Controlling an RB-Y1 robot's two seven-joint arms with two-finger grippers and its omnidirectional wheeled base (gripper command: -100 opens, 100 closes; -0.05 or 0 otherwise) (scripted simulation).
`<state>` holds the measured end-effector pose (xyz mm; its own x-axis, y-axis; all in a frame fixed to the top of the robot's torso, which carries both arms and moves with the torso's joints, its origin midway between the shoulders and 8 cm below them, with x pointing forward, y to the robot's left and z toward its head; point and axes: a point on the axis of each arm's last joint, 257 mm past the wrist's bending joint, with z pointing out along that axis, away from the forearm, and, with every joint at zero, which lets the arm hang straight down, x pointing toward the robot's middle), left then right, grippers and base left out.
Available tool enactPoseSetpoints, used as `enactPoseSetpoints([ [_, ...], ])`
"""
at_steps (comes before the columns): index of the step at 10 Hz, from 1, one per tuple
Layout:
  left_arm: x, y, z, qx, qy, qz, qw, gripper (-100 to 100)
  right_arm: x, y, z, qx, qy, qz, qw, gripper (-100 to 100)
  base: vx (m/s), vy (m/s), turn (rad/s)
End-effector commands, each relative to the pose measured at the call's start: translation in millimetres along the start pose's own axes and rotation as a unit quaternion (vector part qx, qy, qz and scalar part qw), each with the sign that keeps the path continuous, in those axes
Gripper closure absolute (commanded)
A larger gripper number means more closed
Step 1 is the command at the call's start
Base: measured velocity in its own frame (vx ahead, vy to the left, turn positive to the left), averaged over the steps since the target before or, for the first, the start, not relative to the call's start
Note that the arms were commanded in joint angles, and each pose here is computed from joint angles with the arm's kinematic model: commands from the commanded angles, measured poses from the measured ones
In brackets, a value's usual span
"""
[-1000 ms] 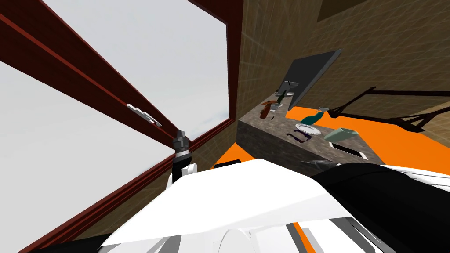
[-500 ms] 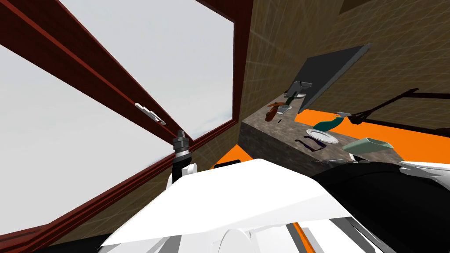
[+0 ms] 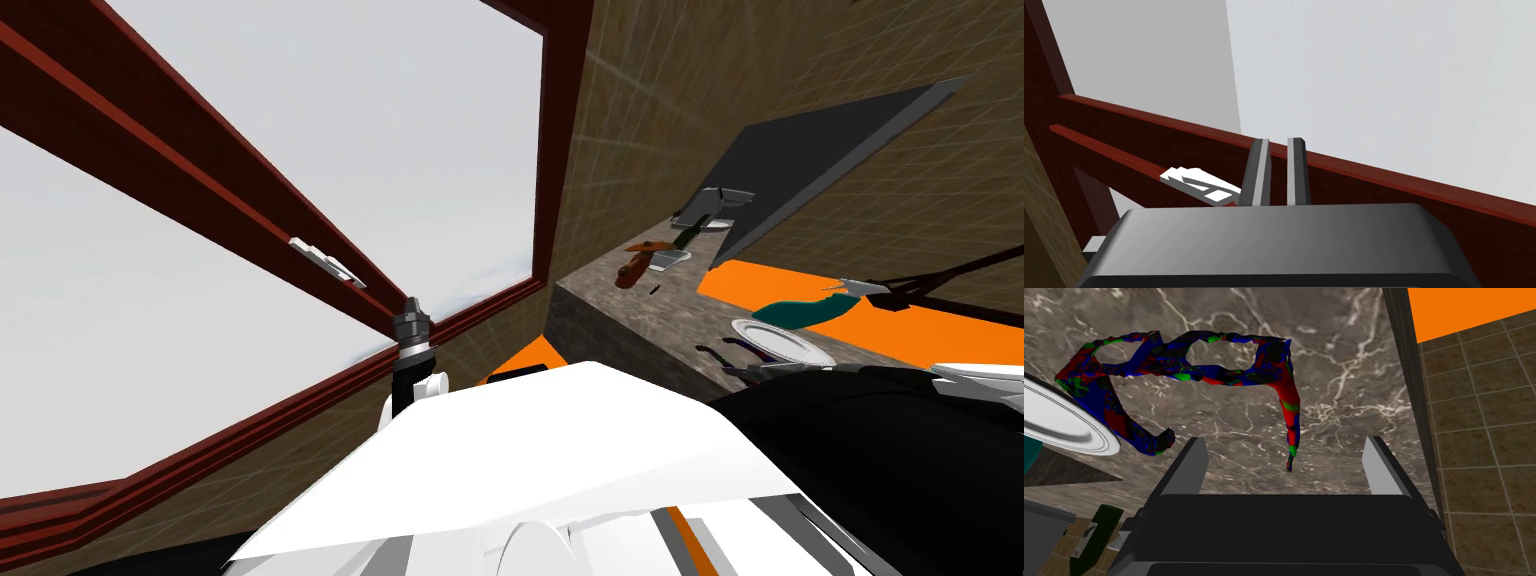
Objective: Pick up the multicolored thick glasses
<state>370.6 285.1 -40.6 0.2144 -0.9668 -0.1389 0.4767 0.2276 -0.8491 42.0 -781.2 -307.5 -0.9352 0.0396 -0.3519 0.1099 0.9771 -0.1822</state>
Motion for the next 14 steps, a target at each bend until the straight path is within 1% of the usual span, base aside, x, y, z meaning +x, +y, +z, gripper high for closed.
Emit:
enactPoseSetpoints([
  [1, 0.0, 0.0, 0.0, 0.0, 0.0, 0.0, 1.0, 0, 0.0, 0.0, 0.0, 0.0, 0.0, 0.0, 1.0, 0, 0.006, -0.015, 0.009],
  [2, -0.1, 0.1, -0.1, 0.0, 0.0, 0.0, 1.0, 0, 2.9, 6.1, 10.4, 0.0, -0.007, 0.004, 1.0, -100, -0.025, -0.038, 0.051],
  [3, 0.0, 0.0, 0.0, 0.0, 0.0, 0.0, 1.0, 0, 3.5, 7.3, 12.4, 0.0, -0.008, 0.005, 1.0, -100, -0.046, -0.047, 0.04],
  [4, 0.0, 0.0, 0.0, 0.0, 0.0, 0.0, 1.0, 0, 5.3, 11.2, 18.7, 0.0, -0.012, 0.008, 0.9999, -100, -0.047, -0.045, 0.031],
  [5, 0.0, 0.0, 0.0, 0.0, 0.0, 0.0, 1.0, 0, 4.4, 10.5, 15.3, -0.001, -0.01, 0.007, 0.9999, -100, -0.02, -0.02, 0.008],
  [6, 0.0, 0.0, 0.0, 0.0, 0.0, 0.0, 1.0, 0, 4.7, 10.5, 16.0, 0.0, -0.01, 0.007, 0.9999, 100, 0.0, 0.0, 0.0],
  [10, 0.0, 0.0, 0.0, 0.0, 0.0, 0.0, 1.0, 0, 4.8, 10.5, 15.8, 0.0, -0.009, 0.006, 0.9999, 100, 0.0, 0.0, 0.0],
  [11, 0.0, 0.0, 0.0, 0.0, 0.0, 0.0, 1.0, 0, 4.8, 10.6, 15.8, -0.001, -0.009, 0.006, 0.9999, 0, 0.0, 0.0, 0.0],
  [12, 0.0, 0.0, 0.0, 0.0, 0.0, 0.0, 1.0, 0, 1.0, 2.3, 4.1, 0.0, -0.003, 0.002, 1.0, 100, 0.036, 0.037, -0.076],
  [13, -0.1, 0.1, -0.1, 0.0, 0.0, 0.0, 1.0, 0, -0.2, -0.1, 0.0, 0.0, 0.0, 0.0, 1.0, 100, 0.071, 0.057, -0.064],
  [14, 0.0, 0.1, -0.1, 0.0, 0.0, 0.0, 1.0, 0, 0.5, 0.7, 2.7, 0.002, -0.002, 0.001, 1.0, 100, 0.032, 0.025, -0.015],
])
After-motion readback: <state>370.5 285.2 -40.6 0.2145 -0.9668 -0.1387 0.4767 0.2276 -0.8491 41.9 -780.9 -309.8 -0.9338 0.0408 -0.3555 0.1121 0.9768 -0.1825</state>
